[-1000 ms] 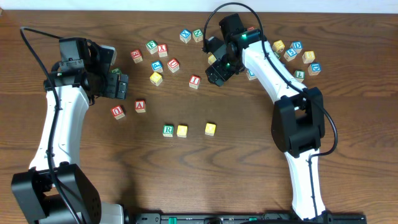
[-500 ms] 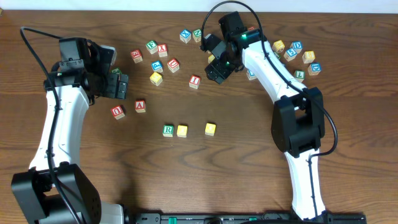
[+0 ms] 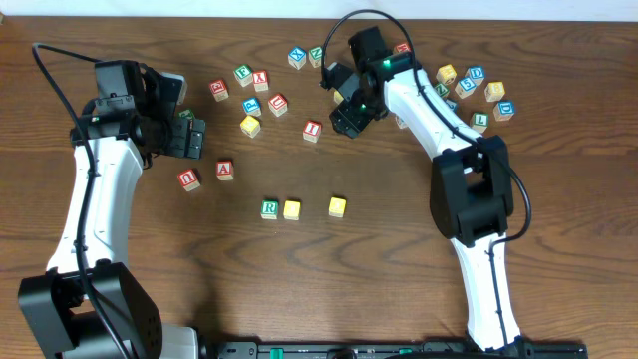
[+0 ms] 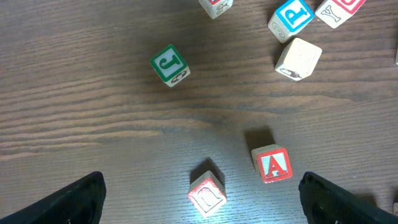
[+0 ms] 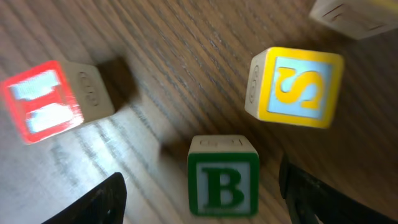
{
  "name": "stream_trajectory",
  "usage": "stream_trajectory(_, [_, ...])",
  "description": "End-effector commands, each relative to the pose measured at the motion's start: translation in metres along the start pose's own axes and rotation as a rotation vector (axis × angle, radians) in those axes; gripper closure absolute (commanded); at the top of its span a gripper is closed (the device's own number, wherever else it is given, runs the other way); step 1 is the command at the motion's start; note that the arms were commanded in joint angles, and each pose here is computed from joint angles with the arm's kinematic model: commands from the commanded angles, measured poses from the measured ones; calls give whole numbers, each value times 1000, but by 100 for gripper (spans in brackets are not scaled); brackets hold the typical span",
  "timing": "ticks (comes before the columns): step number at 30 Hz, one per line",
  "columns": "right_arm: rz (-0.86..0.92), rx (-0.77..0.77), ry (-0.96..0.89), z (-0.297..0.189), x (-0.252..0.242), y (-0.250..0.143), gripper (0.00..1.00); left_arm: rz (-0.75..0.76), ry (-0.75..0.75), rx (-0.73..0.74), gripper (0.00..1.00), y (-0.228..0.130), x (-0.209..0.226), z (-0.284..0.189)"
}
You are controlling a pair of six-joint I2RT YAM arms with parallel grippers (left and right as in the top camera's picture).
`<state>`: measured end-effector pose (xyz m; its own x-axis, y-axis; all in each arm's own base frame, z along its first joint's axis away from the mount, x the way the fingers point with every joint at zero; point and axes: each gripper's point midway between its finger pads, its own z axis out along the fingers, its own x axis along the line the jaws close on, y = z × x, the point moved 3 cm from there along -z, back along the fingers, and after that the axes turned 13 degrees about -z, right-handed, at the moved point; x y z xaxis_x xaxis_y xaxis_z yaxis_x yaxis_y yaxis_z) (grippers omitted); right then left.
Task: Spell out ROBOT
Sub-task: 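Lower the right gripper around the green B block and close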
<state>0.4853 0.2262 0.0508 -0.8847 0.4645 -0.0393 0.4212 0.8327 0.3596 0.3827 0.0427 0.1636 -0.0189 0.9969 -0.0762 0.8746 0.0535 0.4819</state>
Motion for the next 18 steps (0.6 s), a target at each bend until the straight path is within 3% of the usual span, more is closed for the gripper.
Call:
stream_trajectory(1, [7,-20,0,1,-2,3,25,8,-12,-8,2,6,-2,-1])
stream_trajectory(18, [18,-29,-11,0,-8,2,42,8,-12,-8,2,6,-2,-1])
